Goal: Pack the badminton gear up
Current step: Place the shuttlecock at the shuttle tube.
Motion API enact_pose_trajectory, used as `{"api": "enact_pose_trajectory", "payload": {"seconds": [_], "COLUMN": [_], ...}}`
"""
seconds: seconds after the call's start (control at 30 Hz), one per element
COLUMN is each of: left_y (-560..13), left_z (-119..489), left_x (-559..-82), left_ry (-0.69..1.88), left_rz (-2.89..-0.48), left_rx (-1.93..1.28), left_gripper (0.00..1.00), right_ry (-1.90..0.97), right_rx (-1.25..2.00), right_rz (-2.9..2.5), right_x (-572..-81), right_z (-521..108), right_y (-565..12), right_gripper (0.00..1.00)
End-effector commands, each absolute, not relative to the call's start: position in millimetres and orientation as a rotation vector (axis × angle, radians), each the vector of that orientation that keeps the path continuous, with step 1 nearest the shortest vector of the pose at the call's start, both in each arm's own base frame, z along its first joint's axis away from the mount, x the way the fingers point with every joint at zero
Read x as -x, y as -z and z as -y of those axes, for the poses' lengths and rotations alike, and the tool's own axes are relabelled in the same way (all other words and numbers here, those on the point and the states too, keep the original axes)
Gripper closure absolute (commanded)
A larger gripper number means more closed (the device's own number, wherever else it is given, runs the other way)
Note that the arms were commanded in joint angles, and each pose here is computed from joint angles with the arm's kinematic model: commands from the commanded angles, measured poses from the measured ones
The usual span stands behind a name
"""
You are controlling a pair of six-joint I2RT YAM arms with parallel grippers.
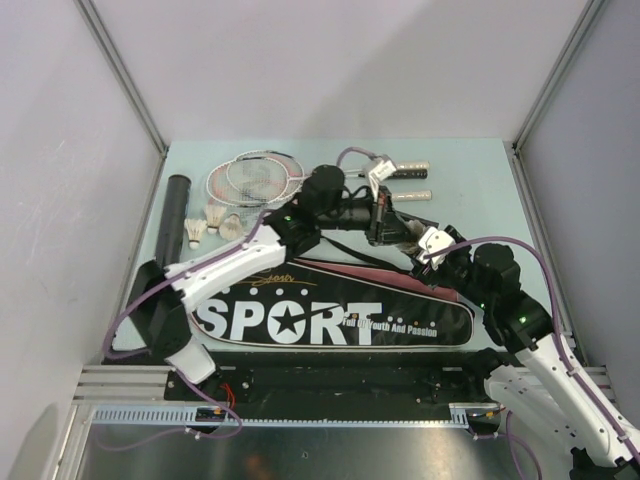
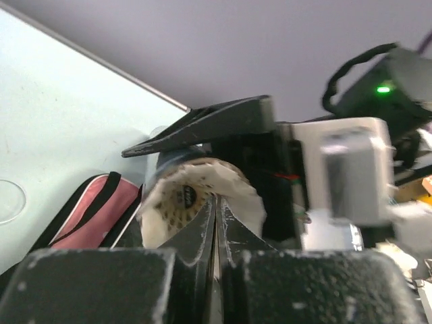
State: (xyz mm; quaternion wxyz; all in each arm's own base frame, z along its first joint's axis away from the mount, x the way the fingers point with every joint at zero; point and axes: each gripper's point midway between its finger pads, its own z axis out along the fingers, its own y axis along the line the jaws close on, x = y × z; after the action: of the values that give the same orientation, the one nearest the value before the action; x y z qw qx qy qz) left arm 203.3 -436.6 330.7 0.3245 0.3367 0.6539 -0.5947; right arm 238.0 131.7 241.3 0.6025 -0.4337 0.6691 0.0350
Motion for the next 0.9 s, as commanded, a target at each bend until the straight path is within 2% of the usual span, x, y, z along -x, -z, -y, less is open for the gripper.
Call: {"api": "enact_pose_trajectory", "payload": {"seconds": [0.0, 0.1, 0.17, 0.23, 0.27, 0.37, 0.5, 0.63, 0.87], "left_y": [-311, -308, -311, -326, -333, -358, -363, -336, -301], "left_z": [475, 490, 480, 456, 449, 425, 420, 436, 483], "left_x": [-202, -195, -208, -219, -221, -218, -213, -212, -190], "left_ry": [1.531, 1.539, 1.491, 1.473, 1.475, 1.459, 1.464, 1.484, 1.455], "left_rz": [-1.772, -1.773, -1.779, -1.753, -1.742, -1.679, -1.678, -1.759, -1.821], "left_rx": [-0.906, -0.943, -0.902, -0.859, -0.848, -0.837, -0.859, -0.895, -0.997], "left_gripper": [0.95, 0.96, 0.94, 0.81, 0.71, 0.63, 0.72, 0.81, 0.84], "right_ry": [-0.120, -0.115, -0.080, -0.056, -0.043, -0.023, -0.035, -0.051, -0.058], "right_rx": [0.947, 0.948, 0.935, 0.924, 0.925, 0.925, 0.931, 0.932, 0.919], "right_rz": [-1.459, -1.460, -1.483, -1.485, -1.498, -1.498, -1.484, -1.465, -1.451], "right_x": [-239, -239, -239, -236, -234, -230, -228, -228, -230], "right_z": [-140, -139, -132, -125, -122, -116, -118, -122, -124], "right_y": [-270, -270, -268, -269, -266, -266, -268, -272, -277], "right_gripper": [0.78, 0.78, 0.77, 0.77, 0.77, 0.77, 0.78, 0.78, 0.78]}}
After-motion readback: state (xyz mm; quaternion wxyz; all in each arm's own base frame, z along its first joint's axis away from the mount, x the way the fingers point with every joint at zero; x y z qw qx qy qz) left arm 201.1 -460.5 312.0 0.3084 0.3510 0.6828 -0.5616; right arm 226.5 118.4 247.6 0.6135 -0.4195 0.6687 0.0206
